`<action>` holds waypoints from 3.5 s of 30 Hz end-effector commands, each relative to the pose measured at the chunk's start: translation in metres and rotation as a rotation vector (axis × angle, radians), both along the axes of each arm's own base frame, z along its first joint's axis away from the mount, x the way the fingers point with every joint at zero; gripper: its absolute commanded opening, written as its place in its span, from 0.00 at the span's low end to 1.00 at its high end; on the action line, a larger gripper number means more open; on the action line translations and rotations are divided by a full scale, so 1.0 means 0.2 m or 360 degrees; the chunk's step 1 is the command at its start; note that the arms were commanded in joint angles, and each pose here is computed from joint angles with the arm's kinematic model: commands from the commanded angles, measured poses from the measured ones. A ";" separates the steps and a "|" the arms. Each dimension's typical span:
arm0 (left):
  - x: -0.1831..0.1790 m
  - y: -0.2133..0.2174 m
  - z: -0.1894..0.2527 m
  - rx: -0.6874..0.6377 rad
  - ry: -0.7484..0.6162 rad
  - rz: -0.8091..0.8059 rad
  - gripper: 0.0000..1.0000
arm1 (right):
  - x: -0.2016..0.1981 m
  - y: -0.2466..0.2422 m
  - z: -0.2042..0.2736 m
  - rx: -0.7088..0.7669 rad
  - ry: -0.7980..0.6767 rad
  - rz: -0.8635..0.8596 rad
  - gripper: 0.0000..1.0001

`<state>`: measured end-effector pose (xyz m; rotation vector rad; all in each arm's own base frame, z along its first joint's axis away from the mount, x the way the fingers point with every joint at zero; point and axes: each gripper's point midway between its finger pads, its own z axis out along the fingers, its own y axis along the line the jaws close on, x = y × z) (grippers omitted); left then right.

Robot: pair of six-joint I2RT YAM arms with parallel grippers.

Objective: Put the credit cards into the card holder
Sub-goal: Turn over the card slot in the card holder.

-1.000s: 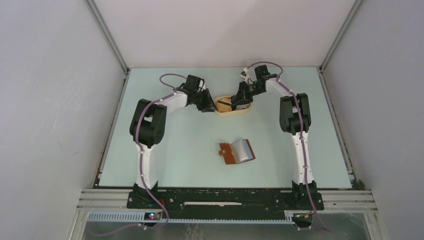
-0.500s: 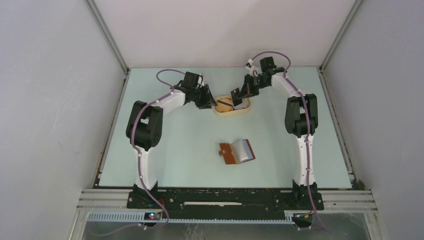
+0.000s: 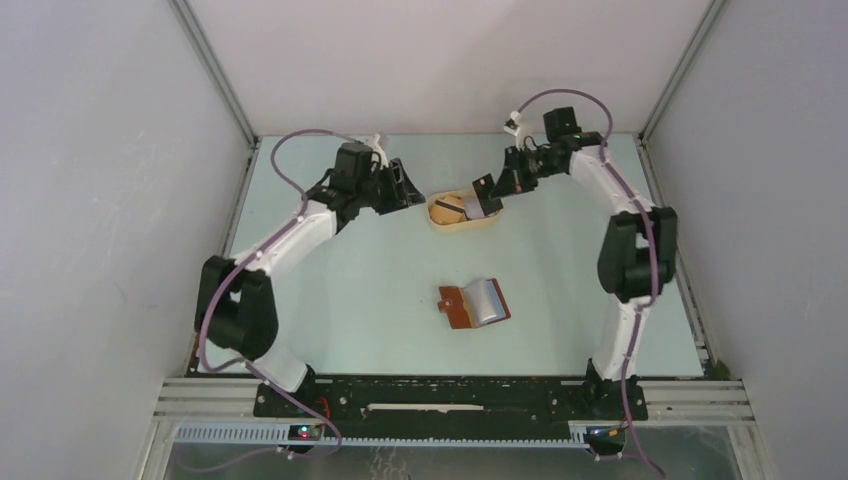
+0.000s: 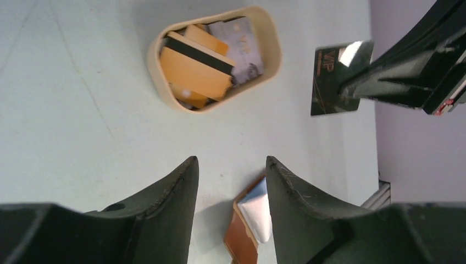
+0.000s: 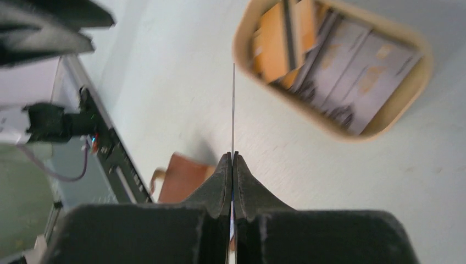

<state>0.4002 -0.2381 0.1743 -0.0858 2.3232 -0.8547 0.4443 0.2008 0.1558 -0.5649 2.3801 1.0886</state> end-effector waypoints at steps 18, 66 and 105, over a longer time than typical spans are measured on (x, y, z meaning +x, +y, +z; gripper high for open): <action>-0.76 -0.62 -0.08 0.0020 -0.0186 -0.0360 0.59 | -0.88 -0.25 -0.04 0.0203 -0.0192 -0.0032 0.00; -0.86 -0.73 -0.55 0.0764 0.0329 -0.0310 0.18 | -0.84 -0.31 -0.19 0.0268 0.0083 -0.0109 0.00; -0.97 -0.48 -0.72 0.0619 0.0514 -0.0388 0.21 | -0.97 -0.09 -0.48 -0.0046 0.0486 0.0193 0.00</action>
